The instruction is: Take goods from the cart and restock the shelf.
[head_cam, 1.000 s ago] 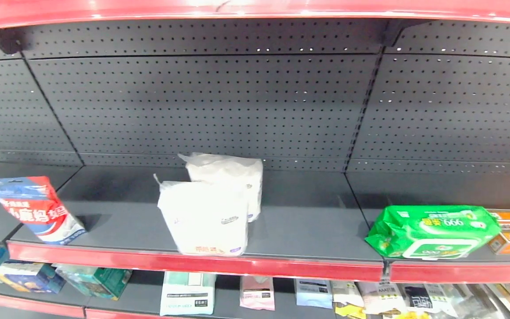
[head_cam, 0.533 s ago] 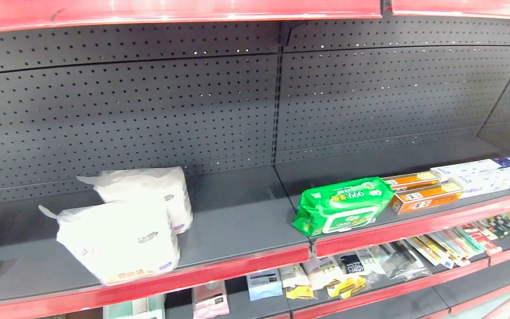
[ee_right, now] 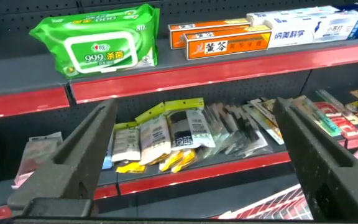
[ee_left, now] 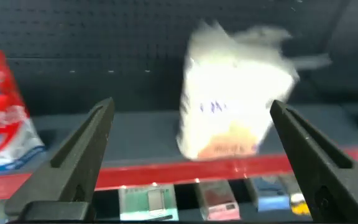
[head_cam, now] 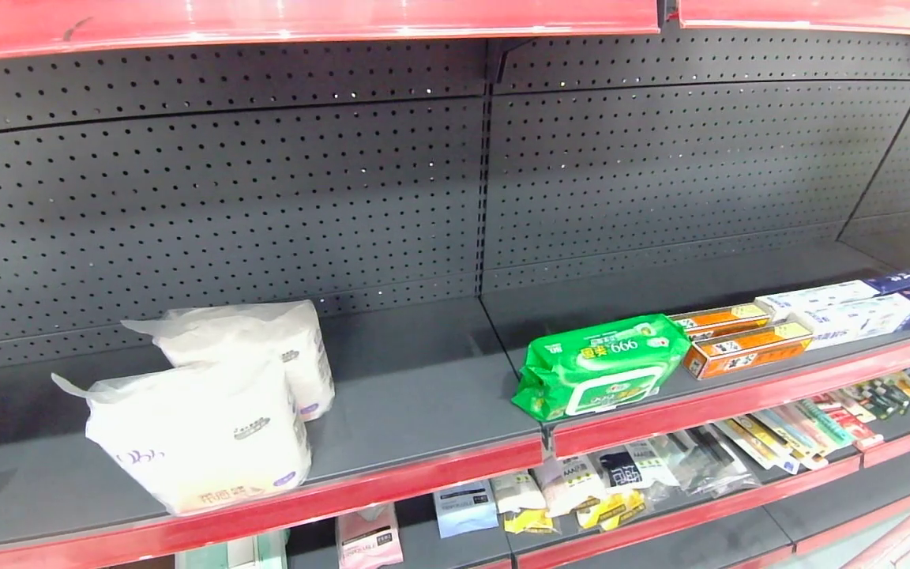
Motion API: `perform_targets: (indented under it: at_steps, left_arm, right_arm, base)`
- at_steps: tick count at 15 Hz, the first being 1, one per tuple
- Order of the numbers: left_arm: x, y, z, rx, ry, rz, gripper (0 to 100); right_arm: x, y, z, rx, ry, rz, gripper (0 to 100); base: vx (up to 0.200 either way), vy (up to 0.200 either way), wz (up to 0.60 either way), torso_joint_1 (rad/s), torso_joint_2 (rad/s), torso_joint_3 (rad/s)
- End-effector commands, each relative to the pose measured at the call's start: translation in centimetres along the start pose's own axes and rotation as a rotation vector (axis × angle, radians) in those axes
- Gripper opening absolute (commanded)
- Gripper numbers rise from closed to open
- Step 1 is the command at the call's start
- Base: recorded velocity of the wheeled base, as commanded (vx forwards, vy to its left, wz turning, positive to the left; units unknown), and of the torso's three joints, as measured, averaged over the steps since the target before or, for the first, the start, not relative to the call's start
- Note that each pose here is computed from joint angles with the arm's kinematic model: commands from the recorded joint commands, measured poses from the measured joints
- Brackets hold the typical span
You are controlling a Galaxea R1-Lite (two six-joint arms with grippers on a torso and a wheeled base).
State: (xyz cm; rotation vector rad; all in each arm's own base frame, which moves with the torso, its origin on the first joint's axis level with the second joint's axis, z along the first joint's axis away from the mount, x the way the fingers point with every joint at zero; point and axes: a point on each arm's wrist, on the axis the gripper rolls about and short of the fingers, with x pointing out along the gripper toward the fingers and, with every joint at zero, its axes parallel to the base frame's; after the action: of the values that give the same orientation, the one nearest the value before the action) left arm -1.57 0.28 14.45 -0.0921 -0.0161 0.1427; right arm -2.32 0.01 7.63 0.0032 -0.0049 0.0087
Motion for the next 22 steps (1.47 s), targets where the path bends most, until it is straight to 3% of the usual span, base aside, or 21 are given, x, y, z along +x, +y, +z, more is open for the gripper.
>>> perform_targets:
  at_steps: [1, 3, 4, 5, 6, 7, 8, 10, 13, 16, 18, 22]
  left_arm:
    - [6.4, -0.5, 3.1, 0.005, 0.28, 0.281, 100]
    - [8.4, -0.1, 2.4, 0.014, 0.39, 0.357, 100]
    - [9.0, 0.0, 2.2, 0.015, 0.419, 0.383, 100]
    - [10.6, 0.8, 1.6, 0.011, 0.502, 0.465, 100]
    - [11.7, 1.5, 1.5, -0.001, 0.55, 0.514, 100]
    - [12.0, 1.6, 1.5, -0.007, 0.56, 0.514, 100]
    - [13.1, 2.3, 1.2, -0.049, 0.614, 0.498, 100]
    - [14.3, 2.8, 0.2, -0.057, 0.699, 0.495, 100]
    - [16.5, 3.5, -1.2, -0.053, 0.775, 0.498, 100]
    - [18.2, 4.0, -2.6, -0.009, 0.848, 0.483, 100]
    - [18.5, 4.0, -3.3, 0.002, 0.879, 0.471, 100]
    - [19.1, 4.0, -4.1, -0.031, 0.93, 0.395, 100]
  right_arm:
    - [0.0, 0.0, 0.0, 0.0, 0.002, 0.0, 100]
    - [0.0, 0.0, 0.0, 0.0, 0.002, 0.0, 100]
    - [0.0, 0.0, 0.0, 0.0, 0.002, 0.0, 100]
    - [0.0, 0.0, 0.0, 0.0, 0.002, 0.0, 100]
    - [0.0, 0.0, 0.0, 0.0, 0.003, 0.0, 100]
    - [0.0, 0.0, 0.0, 0.0, 0.003, 0.0, 100]
    - [0.0, 0.0, 0.0, 0.0, 0.003, 0.0, 100]
    - [0.0, 0.0, 0.0, 0.0, 0.003, 0.0, 100]
    - [0.0, 0.0, 0.0, 0.0, 0.002, 0.0, 100]
    - [0.0, 0.0, 0.0, 0.0, 0.003, 0.0, 100]
    - [0.0, 0.0, 0.0, 0.0, 0.003, 0.0, 100]
    - [0.0, 0.0, 0.0, 0.0, 0.002, 0.0, 100]
  base:
    - [0.0, 0.0, 0.0, 0.0, 0.0, 0.0]
    - [0.0, 0.0, 0.0, 0.0, 0.0, 0.0]
    - [0.0, 0.0, 0.0, 0.0, 0.0, 0.0]
    - [0.0, 0.0, 0.0, 0.0, 0.0, 0.0]
    - [0.0, 0.0, 0.0, 0.0, 0.0, 0.0]
    - [0.0, 0.0, 0.0, 0.0, 0.0, 0.0]
    - [0.0, 0.0, 0.0, 0.0, 0.0, 0.0]
    - [0.0, 0.0, 0.0, 0.0, 0.0, 0.0]
    - [0.0, 0.0, 0.0, 0.0, 0.0, 0.0]
    - [0.0, 0.0, 0.0, 0.0, 0.0, 0.0]
    - [0.0, 0.0, 0.0, 0.0, 0.0, 0.0]
    - [0.0, 0.0, 0.0, 0.0, 0.0, 0.0]
